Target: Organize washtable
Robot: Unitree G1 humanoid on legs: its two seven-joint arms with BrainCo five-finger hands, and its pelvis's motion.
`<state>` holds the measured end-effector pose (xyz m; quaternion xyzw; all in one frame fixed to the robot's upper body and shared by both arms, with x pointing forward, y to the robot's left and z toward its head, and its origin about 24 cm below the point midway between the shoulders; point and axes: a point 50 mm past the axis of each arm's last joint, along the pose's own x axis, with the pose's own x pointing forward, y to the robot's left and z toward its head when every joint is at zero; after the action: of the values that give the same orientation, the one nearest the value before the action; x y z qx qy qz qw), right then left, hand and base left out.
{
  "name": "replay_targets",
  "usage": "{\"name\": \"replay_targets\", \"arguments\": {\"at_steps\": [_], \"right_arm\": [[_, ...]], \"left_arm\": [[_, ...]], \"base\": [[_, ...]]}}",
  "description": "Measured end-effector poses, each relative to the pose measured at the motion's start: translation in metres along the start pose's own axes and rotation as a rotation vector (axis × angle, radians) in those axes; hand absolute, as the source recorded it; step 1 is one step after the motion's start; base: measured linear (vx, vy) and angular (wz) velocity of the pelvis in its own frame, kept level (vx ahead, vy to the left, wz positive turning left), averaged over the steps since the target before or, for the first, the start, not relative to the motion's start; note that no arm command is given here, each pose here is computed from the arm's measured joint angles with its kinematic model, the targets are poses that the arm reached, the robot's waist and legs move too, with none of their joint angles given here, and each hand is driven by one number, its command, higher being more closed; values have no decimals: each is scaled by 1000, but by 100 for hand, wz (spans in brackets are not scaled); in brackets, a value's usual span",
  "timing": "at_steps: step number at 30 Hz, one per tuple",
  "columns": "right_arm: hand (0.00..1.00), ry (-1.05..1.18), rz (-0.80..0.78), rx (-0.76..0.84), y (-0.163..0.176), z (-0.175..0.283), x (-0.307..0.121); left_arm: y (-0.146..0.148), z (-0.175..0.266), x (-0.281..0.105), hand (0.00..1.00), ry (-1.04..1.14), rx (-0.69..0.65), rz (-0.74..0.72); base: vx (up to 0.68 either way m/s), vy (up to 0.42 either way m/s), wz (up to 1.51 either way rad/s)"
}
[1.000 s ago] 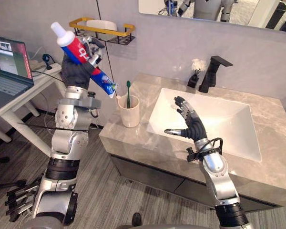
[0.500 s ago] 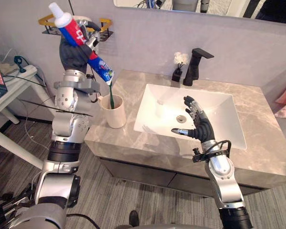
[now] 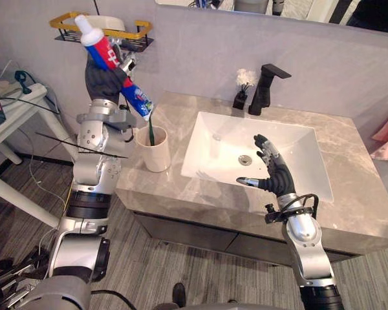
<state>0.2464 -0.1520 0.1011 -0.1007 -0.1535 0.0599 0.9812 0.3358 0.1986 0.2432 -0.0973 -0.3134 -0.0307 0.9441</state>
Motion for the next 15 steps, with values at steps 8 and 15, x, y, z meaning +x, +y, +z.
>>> {"name": "replay_targets", "arguments": {"at_steps": [8, 15], "right_arm": [[0, 0, 5, 0, 0, 0, 0], [0, 3, 11, 2, 2, 0, 0]], "left_arm": [[9, -24, -23, 100, 98, 5, 39], [10, -37, -37, 100, 155, -8, 53]], "base": [[4, 3, 1], [0, 0, 0]]}}
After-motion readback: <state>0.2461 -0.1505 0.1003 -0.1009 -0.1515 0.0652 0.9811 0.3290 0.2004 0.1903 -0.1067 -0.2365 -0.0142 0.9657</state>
